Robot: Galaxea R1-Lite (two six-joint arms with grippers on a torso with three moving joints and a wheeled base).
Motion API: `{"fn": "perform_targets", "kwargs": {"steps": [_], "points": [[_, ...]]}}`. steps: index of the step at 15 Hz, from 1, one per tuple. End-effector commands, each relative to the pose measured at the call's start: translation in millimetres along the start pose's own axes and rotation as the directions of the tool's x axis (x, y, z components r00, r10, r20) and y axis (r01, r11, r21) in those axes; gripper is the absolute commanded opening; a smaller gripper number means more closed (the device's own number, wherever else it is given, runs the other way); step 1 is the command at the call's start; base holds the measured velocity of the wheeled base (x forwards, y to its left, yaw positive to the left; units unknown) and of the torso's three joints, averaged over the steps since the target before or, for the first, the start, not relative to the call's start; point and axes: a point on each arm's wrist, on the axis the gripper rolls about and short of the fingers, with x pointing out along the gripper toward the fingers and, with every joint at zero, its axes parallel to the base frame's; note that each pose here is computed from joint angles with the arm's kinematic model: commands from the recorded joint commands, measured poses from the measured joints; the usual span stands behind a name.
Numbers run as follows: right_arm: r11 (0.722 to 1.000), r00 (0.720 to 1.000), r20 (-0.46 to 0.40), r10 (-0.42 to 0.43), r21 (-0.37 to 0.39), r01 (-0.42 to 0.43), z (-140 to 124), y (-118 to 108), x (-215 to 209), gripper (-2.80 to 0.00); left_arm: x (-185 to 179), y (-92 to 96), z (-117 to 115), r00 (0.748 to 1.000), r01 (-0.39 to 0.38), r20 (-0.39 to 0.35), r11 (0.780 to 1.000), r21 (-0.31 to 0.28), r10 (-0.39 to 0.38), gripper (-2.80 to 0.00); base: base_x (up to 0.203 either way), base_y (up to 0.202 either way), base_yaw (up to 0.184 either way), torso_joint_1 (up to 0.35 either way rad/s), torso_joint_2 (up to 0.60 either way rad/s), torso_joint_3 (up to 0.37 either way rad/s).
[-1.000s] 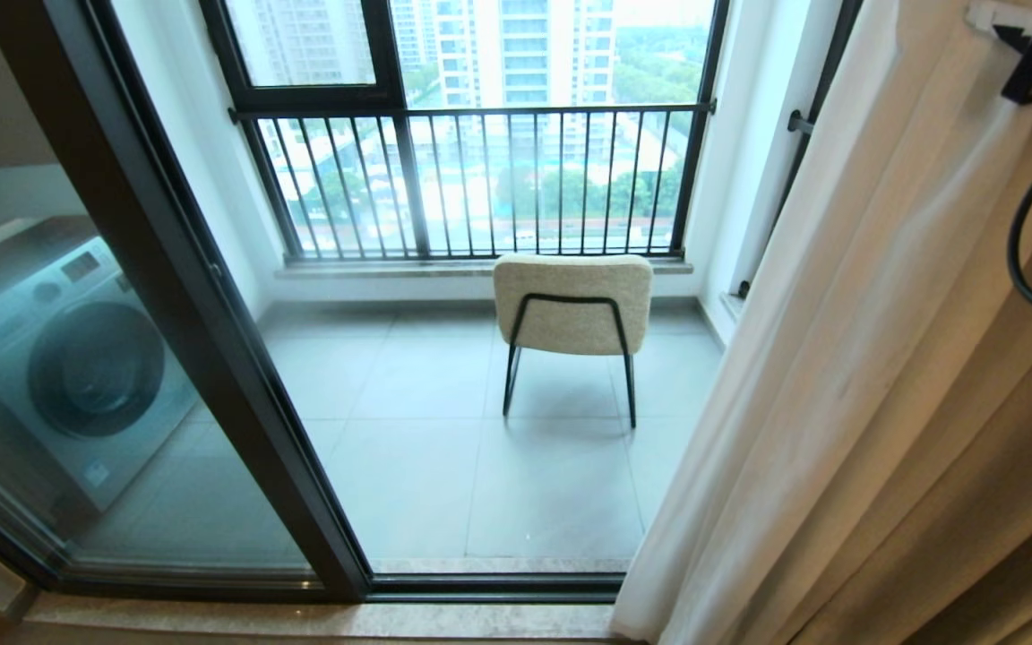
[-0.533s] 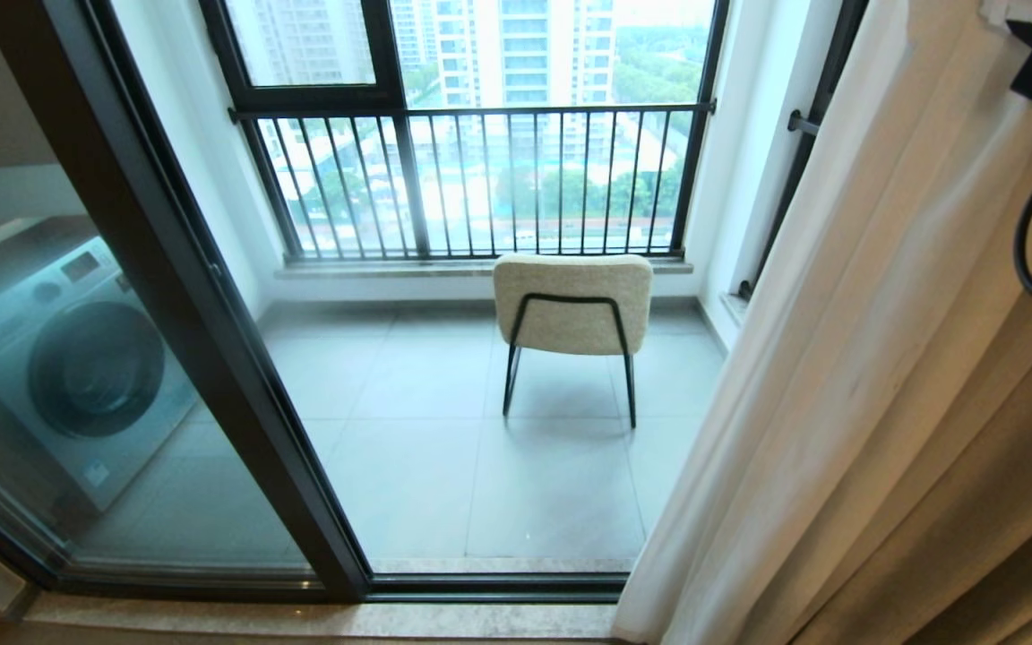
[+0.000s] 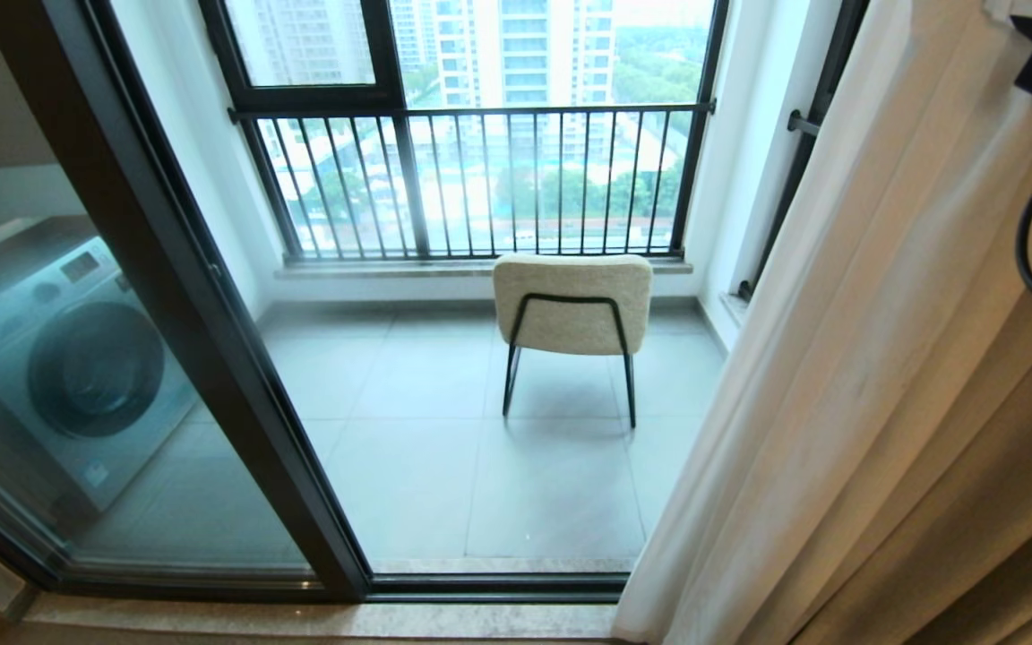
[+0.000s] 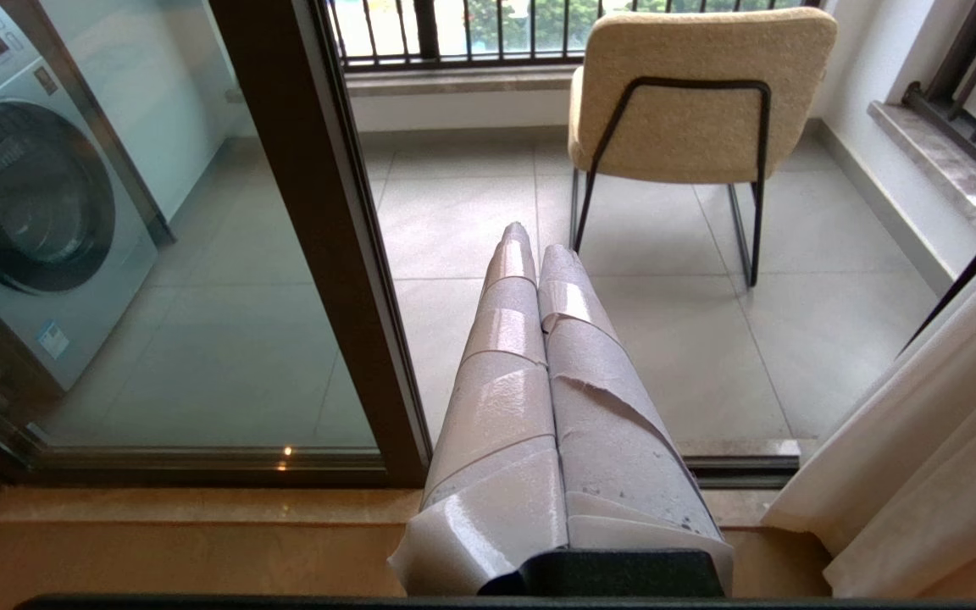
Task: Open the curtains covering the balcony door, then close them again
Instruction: Close the inner curtains on both sides
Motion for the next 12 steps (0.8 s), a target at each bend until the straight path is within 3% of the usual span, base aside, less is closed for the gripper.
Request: {"fn": "perform_targets", "kwargs": {"steps": [1, 4, 12], "points": [[1.000, 1.000, 0.006, 0.002, -0.002, -0.002, 1.3, 0.2, -0.7, -2.80, 0.0, 0.0, 0.0, 1.000, -0.001, 0.000, 1.000, -0.001, 0.001, -2.80, 0.000, 0.000, 0.000, 0.000, 0.00, 0.000], [1.000, 1.000, 0.006, 0.003, -0.002, -0.003, 1.3, 0.5, -0.3, -2.80, 0.0, 0.0, 0.0, 1.000, -0.001, 0.000, 1.000, -0.002, 0.001, -2.80, 0.003, 0.050, 0.001, -0.002, 0.00, 0.002], [1.000, 1.000, 0.017, 0.005, -0.004, -0.005, 0.6, 0.7, 2.2, -2.80, 0.0, 0.0, 0.0, 1.000, -0.001, 0.000, 1.000, -0.002, 0.001, -2.80, 0.000, 0.189, 0.001, 0.002, 0.00, 0.000]]}}
